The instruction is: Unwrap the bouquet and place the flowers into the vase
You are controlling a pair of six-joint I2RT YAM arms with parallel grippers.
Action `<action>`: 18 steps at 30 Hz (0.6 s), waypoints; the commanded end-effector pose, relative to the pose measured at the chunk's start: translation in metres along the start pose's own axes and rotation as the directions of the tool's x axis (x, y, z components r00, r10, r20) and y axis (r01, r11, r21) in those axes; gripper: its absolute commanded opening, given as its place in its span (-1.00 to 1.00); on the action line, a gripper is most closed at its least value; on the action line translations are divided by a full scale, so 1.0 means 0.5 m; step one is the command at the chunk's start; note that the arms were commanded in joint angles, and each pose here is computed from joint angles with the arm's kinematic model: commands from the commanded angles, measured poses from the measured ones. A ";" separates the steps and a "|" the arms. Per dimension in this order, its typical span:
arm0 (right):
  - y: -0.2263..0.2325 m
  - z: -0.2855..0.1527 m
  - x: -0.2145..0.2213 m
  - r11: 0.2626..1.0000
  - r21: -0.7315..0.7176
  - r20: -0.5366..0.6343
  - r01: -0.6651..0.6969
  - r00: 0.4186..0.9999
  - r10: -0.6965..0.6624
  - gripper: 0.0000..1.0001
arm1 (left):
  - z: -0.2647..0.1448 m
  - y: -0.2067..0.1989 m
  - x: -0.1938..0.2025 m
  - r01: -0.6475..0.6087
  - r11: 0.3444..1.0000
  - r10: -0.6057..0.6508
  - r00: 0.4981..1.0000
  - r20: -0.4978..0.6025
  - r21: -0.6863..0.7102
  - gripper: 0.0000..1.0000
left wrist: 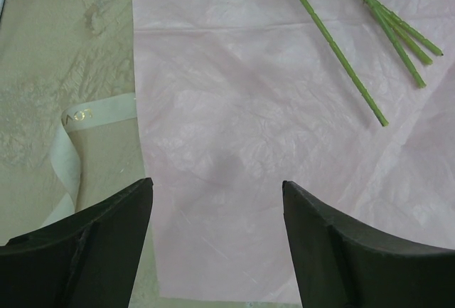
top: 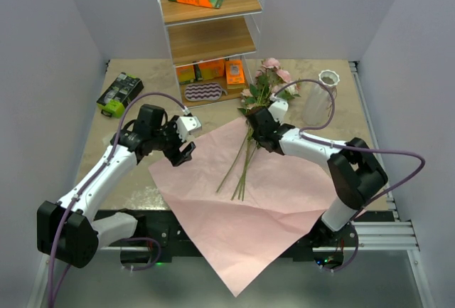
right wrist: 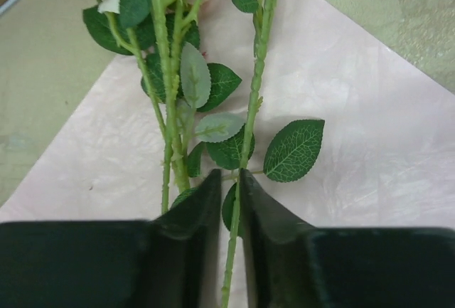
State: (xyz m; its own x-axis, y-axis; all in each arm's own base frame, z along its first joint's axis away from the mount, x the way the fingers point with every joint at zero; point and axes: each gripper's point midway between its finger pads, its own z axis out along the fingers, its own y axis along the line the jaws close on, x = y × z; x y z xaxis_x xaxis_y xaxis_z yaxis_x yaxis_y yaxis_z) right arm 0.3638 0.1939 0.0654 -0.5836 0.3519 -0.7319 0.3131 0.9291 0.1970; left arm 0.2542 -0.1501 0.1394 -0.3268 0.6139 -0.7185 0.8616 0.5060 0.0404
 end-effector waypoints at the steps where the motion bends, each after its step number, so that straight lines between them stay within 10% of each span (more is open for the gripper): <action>1: 0.003 -0.030 -0.037 1.000 -0.016 0.037 -0.009 0.999 0.010 -0.70 | -0.009 0.015 -0.022 -0.017 0.999 0.019 0.999 0.046 -0.040 0.55; 10: 0.006 -0.014 -0.029 1.000 0.011 0.019 0.028 0.999 -0.029 -0.31 | -0.016 0.015 -0.022 -0.029 0.998 0.031 0.998 0.046 -0.050 0.55; 18: 0.008 0.018 -0.029 0.996 0.062 0.028 0.060 0.998 -0.061 -0.38 | -0.021 0.018 -0.015 -0.046 0.997 0.049 0.998 0.034 -0.067 0.54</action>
State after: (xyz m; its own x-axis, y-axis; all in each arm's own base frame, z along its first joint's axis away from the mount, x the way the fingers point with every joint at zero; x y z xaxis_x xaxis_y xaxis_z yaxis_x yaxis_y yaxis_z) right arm 0.3658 0.1932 0.0541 -0.6249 0.2931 -0.7236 0.3038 0.9451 0.1205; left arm 0.2568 -0.1467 0.1471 -0.3023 0.6150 -0.7283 0.8532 0.5152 0.0810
